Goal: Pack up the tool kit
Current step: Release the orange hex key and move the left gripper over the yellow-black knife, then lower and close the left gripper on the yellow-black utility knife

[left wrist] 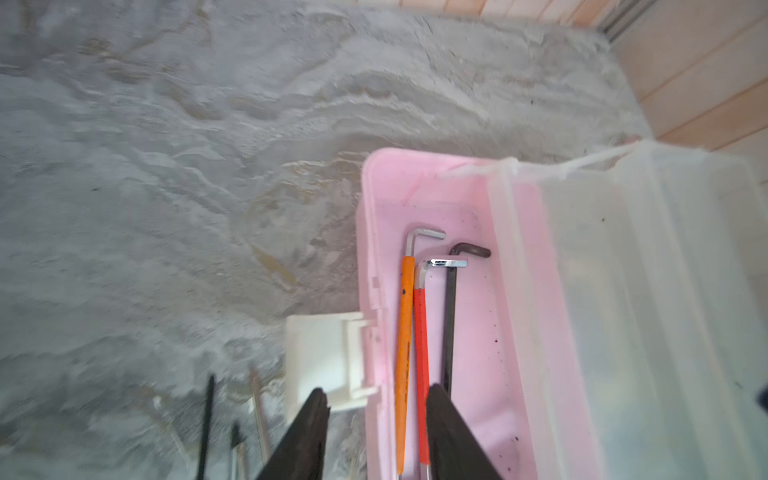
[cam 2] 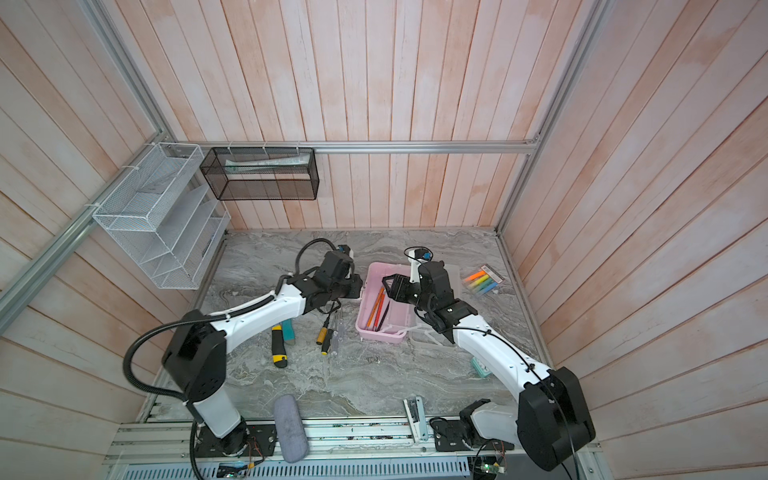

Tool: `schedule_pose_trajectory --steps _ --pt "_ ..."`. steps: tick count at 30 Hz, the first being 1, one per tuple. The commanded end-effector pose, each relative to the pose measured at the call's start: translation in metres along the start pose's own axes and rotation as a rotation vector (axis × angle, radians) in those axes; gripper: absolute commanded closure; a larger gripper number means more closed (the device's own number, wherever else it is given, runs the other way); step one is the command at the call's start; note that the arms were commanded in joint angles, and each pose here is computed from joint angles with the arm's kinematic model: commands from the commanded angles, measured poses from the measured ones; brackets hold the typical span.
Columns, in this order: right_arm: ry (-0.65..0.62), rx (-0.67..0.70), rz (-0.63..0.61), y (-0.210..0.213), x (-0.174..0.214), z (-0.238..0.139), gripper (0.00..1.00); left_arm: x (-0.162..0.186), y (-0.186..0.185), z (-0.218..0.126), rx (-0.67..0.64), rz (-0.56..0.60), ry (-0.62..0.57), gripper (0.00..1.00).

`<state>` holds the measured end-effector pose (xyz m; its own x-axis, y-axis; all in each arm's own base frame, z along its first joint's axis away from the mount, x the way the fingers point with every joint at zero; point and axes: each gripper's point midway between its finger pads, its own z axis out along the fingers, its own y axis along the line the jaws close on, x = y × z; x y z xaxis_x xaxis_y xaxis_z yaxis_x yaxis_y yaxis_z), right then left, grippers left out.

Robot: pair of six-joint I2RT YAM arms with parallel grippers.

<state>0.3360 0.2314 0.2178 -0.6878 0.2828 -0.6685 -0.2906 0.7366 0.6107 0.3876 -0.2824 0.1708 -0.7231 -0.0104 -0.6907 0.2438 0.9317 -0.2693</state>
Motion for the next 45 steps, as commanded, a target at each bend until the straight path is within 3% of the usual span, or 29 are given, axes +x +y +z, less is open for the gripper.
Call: schedule_pose_trajectory --steps 1,9,11,14,18,28,45 --pt "-0.014 -0.031 -0.065 0.028 -0.004 -0.006 0.41 0.01 0.045 -0.022 -0.111 -0.034 -0.015 0.5" --pt "0.089 -0.134 -0.088 0.063 0.038 0.015 0.33 0.068 0.136 -0.074 -0.341 -0.178 0.057 0.42" --pt "0.119 -0.145 -0.079 0.065 0.048 0.021 0.33 0.087 0.148 -0.082 -0.376 -0.211 0.085 0.4" --pt "0.171 -0.159 -0.072 0.067 0.061 0.031 0.34 0.118 0.165 -0.092 -0.44 -0.271 0.138 0.28" --pt "0.204 -0.186 -0.075 0.069 0.075 0.038 0.33 0.153 0.174 -0.099 -0.457 -0.34 0.186 0.26" --pt "0.276 -0.207 -0.041 0.067 0.092 0.055 0.41 0.199 0.191 -0.098 -0.492 -0.395 0.262 0.28" --pt "0.318 -0.194 -0.014 0.056 0.106 0.071 0.42 0.214 0.208 -0.08 -0.524 -0.396 0.308 0.45"
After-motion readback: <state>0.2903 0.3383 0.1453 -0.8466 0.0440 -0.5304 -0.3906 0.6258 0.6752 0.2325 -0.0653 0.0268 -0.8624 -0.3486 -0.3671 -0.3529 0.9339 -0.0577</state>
